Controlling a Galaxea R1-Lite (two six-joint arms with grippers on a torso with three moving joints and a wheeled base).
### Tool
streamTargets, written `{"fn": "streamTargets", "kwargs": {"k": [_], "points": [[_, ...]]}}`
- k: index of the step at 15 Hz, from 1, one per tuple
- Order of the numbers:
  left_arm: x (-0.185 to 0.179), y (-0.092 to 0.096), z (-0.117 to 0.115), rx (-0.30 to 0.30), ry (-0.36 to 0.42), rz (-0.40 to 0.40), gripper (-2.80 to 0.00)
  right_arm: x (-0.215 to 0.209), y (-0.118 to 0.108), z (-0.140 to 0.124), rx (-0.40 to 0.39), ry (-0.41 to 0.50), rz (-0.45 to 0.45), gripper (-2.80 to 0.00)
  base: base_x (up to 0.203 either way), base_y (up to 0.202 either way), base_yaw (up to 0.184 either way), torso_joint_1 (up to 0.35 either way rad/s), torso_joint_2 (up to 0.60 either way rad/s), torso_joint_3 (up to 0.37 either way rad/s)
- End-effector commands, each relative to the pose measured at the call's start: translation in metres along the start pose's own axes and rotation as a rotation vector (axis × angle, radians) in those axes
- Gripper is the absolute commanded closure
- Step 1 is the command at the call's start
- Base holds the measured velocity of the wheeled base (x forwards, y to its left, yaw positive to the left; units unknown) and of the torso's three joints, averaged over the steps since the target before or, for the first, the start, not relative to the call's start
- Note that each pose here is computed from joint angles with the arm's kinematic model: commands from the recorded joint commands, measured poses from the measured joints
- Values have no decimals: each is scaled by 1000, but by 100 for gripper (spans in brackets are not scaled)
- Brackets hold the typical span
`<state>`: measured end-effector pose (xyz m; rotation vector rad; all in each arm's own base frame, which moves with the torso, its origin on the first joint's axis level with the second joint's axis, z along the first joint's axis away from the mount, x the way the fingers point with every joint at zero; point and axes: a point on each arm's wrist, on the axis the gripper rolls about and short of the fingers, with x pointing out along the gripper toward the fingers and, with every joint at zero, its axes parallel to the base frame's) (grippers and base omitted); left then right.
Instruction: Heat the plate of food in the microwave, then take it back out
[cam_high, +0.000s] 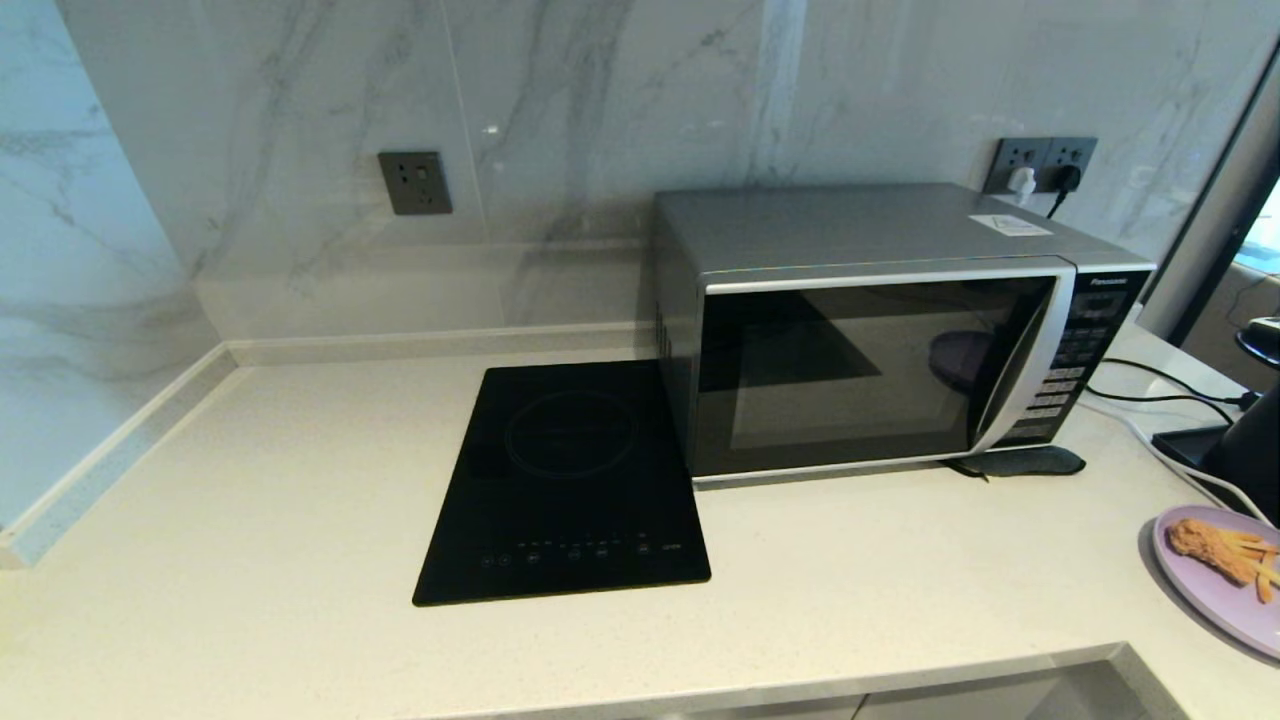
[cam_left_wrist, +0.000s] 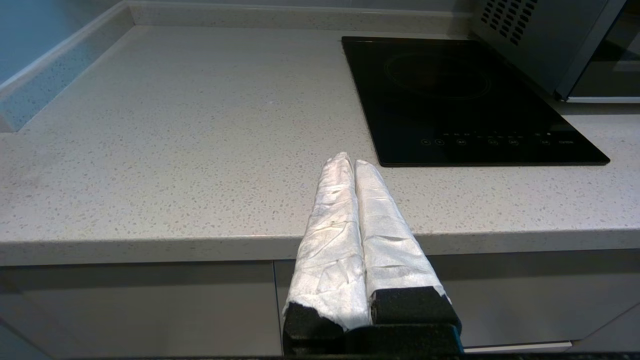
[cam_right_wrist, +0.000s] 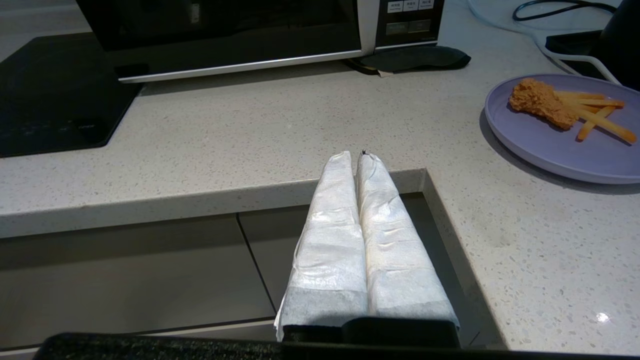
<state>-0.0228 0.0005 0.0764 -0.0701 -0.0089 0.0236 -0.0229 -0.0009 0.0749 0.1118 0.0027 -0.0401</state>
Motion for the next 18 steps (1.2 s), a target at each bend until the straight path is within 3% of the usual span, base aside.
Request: {"fn": "streamTargets", "kwargs": {"k": [1,18], "points": [[0,0,0,-1,0,1,0,0,0,0,1,3,0,0,0,0,0,0,0,0],[0,0,0,-1,0,1,0,0,0,0,34,1,-5,0,0,0,0,0,0,0]]}}
